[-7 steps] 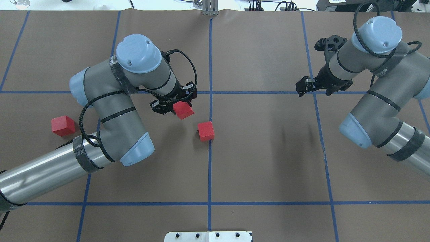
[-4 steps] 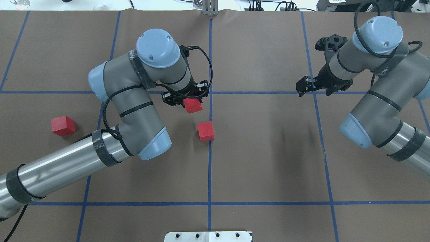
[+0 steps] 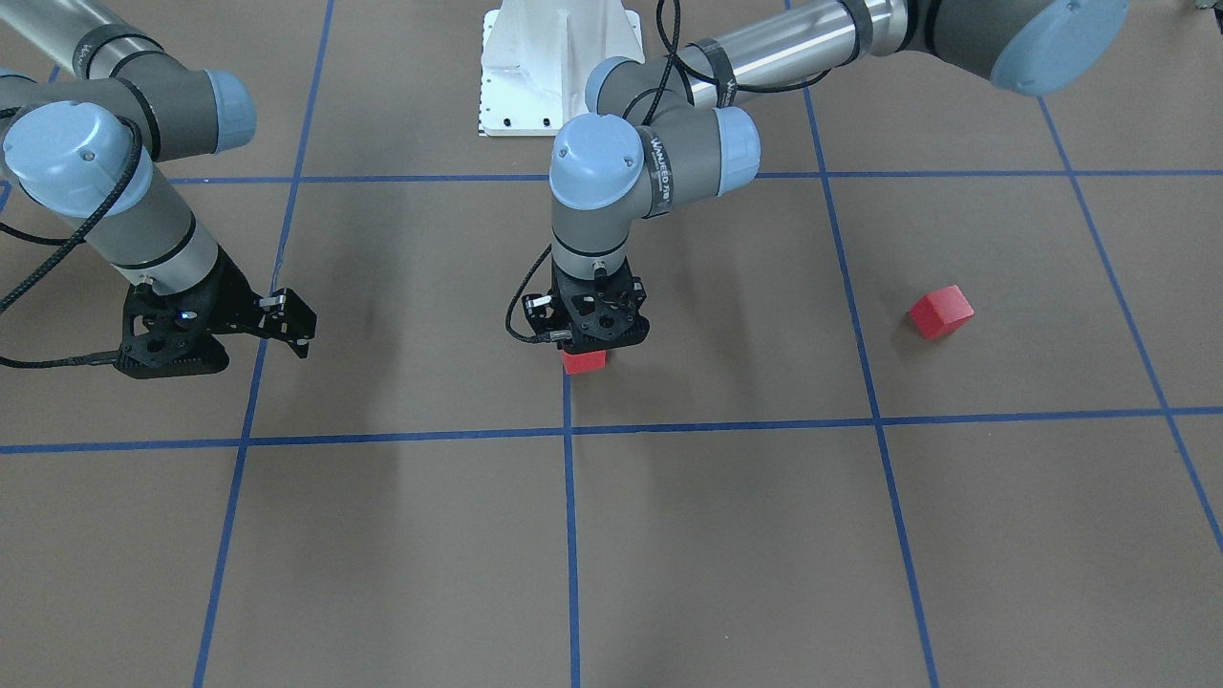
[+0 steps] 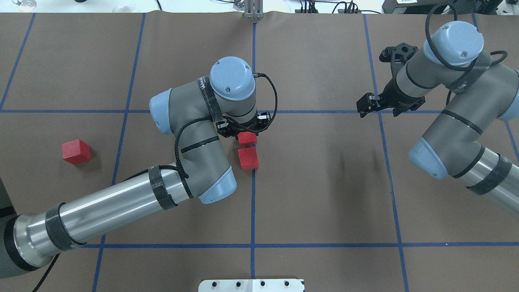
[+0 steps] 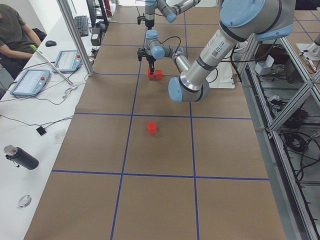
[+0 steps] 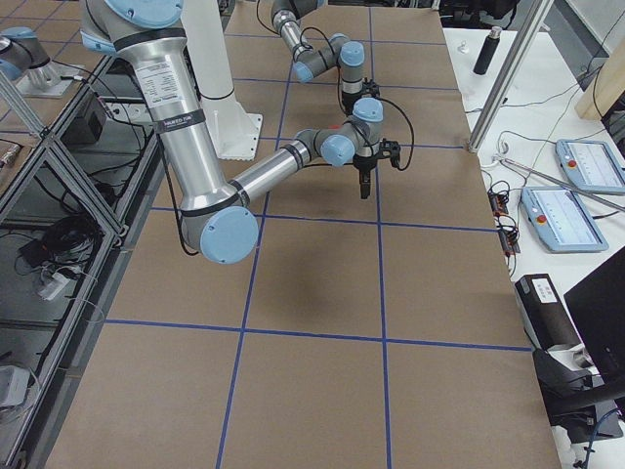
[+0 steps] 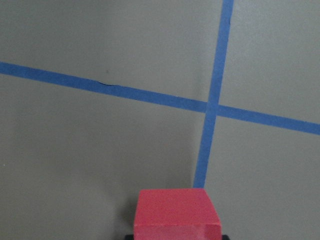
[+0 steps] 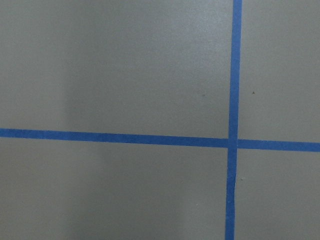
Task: Form red blocks into L shape at center
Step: 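Lower the held cube against the far side of the placed cube, then hold the cube in place with the left gripper, aligning it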
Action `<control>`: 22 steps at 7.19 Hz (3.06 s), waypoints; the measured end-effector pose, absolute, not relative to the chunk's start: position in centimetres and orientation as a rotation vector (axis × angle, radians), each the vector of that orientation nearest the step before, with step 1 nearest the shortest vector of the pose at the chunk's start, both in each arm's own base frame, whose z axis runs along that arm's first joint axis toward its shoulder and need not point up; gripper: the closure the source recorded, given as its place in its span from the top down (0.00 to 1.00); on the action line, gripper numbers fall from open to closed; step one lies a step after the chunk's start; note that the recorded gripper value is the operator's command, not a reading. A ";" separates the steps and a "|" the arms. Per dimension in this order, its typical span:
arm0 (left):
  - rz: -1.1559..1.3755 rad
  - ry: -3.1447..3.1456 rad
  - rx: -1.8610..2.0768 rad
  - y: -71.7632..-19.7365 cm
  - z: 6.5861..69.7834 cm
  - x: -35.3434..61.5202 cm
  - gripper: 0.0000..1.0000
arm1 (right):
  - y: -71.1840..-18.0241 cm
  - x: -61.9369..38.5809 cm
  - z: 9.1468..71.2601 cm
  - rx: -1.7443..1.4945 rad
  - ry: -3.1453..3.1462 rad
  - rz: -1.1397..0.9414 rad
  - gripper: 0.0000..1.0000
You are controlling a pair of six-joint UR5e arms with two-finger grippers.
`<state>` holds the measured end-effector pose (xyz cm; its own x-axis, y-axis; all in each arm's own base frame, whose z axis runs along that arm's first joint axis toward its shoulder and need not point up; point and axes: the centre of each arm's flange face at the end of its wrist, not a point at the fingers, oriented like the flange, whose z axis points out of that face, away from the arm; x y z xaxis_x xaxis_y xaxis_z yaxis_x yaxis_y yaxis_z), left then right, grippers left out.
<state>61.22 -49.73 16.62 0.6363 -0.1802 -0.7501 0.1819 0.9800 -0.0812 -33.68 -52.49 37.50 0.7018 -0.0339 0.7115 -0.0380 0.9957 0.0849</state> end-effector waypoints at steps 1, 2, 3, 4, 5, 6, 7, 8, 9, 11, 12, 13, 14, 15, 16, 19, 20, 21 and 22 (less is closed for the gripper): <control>-0.204 0.853 -0.003 -49.5 16.6 61.4 0.00 | -52.5 -33.7 37.5 0.095 -0.792 0.004 0.99; -0.200 0.846 -0.009 -49.1 16.7 61.7 0.00 | -52.5 -33.8 37.5 0.093 -0.792 0.006 0.99; -0.197 0.839 -0.015 -48.8 16.7 61.8 0.00 | -52.5 -33.9 37.6 0.091 -0.792 0.008 0.99; -0.195 0.834 -0.020 -48.6 16.7 61.9 0.00 | -52.5 -33.9 37.6 0.090 -0.792 0.009 0.99; -0.192 0.834 -0.022 -48.4 16.6 62.0 0.00 | -52.5 -34.0 37.6 0.090 -0.792 0.009 0.99; -0.186 0.835 -0.024 -48.3 16.5 62.1 0.00 | -52.5 -34.0 37.6 0.089 -0.792 0.009 0.99; -0.180 0.837 -0.023 -48.2 16.4 62.1 0.00 | -52.5 -34.0 37.6 0.089 -0.792 0.009 0.99; -0.177 0.837 -0.022 -48.2 16.4 62.1 0.00 | -52.5 -34.0 37.6 0.089 -0.792 0.008 0.99; -0.176 0.838 -0.023 -48.1 16.3 62.1 0.00 | -52.5 -34.0 37.6 0.089 -0.792 0.009 0.99; -0.182 0.830 -0.030 -48.1 16.5 62.1 0.00 | -52.5 -34.0 37.6 0.089 -0.792 0.008 0.99; -0.185 0.826 -0.033 -48.1 16.6 62.1 0.00 | -52.5 -34.0 37.5 0.090 -0.792 0.008 0.99; -0.187 0.824 -0.035 -48.1 16.6 62.1 0.00 | -52.5 -34.0 37.5 0.091 -0.793 0.008 0.99; -0.189 0.824 -0.036 -48.1 16.6 62.1 0.00 | -52.5 -34.0 37.4 0.092 -0.794 0.009 0.99; -0.189 0.823 -0.036 -48.1 16.6 62.1 0.00 | -52.5 -34.0 37.3 0.093 -0.795 0.008 0.99; -0.189 0.824 -0.036 -48.1 16.6 62.1 0.09 | -52.5 -34.0 37.3 0.093 -0.796 0.008 0.99; -0.190 0.822 -0.037 -48.0 16.9 62.1 0.99 | -52.4 -33.8 36.9 0.098 -0.801 0.007 0.99; -0.190 0.822 -0.037 -48.0 16.9 62.1 0.99 | -52.4 -33.7 36.9 0.100 -0.801 0.007 0.99; -0.190 0.824 -0.035 -47.9 16.8 62.0 0.99 | -52.4 -33.6 36.9 0.100 -0.801 0.008 0.99; -0.189 0.831 -0.032 -47.9 16.5 61.8 0.99 | -52.4 -33.6 37.0 0.099 -0.801 0.008 0.99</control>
<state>61.84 -47.87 16.54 0.6586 -0.1792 -0.7309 0.1543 0.9828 -0.1019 -33.64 -52.42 36.97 0.6964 -0.0303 0.7170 -0.0448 0.9953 0.0856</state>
